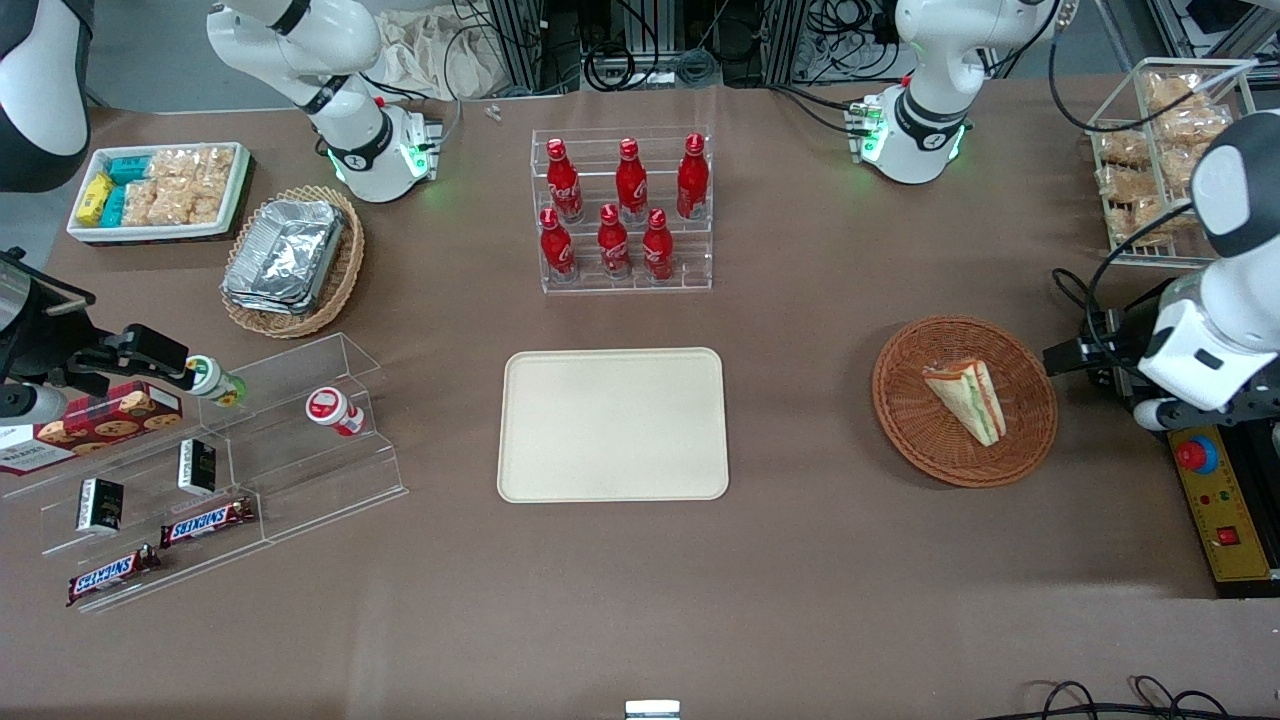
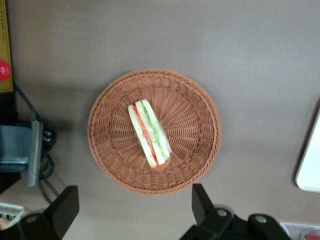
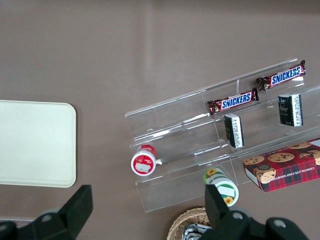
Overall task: Place sandwich from basket to tray
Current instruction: 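Move the left gripper over the wrapped sandwich in the wicker basket, then lower the left gripper and close it on the sandwich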
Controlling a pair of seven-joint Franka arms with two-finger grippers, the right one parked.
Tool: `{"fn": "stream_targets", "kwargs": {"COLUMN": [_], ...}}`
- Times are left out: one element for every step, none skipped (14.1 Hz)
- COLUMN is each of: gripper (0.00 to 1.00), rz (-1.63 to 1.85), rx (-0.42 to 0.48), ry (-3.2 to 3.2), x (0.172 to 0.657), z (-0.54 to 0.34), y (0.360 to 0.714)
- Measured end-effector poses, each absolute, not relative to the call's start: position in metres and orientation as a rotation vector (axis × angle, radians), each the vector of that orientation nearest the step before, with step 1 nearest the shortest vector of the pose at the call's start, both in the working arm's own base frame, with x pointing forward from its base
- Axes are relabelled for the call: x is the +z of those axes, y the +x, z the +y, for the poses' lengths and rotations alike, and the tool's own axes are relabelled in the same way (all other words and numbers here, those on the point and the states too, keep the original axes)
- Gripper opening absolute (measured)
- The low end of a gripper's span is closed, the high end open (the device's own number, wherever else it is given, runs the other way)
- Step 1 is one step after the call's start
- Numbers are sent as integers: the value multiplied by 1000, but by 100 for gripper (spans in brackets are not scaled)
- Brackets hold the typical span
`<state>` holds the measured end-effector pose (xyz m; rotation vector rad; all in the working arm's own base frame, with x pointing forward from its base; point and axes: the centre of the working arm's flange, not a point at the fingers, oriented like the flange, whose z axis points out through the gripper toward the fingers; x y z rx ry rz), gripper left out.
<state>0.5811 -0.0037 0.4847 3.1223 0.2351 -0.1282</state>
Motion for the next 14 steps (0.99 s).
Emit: {"fn": "stream_targets", "kwargs": {"gripper": [100, 100, 100, 100, 100, 100, 100, 100, 100, 100, 100, 100, 100, 100], "rz": [279, 320, 361, 389, 406, 419, 427, 437, 457, 493, 531, 566, 591, 617], "rx": [-128, -134, -137, -140, -135, -125, -126, -135, -133, -129, -130, -132, -140, -151], "ry": [3119, 3117, 3114, 3111, 3110, 3108, 3107, 3107, 3105, 3100, 3096, 3091, 3088, 3086], "x": [470, 456, 442, 428, 413, 399, 386, 376, 367, 359, 350, 340, 330, 320], "z": [-6, -8, -10, -11, -11, -11, -11, -11, -11, -11, -11, -11, -11, -11], "y": [567, 555, 546, 540, 536, 532, 528, 525, 524, 525, 527, 529, 530, 532]}}
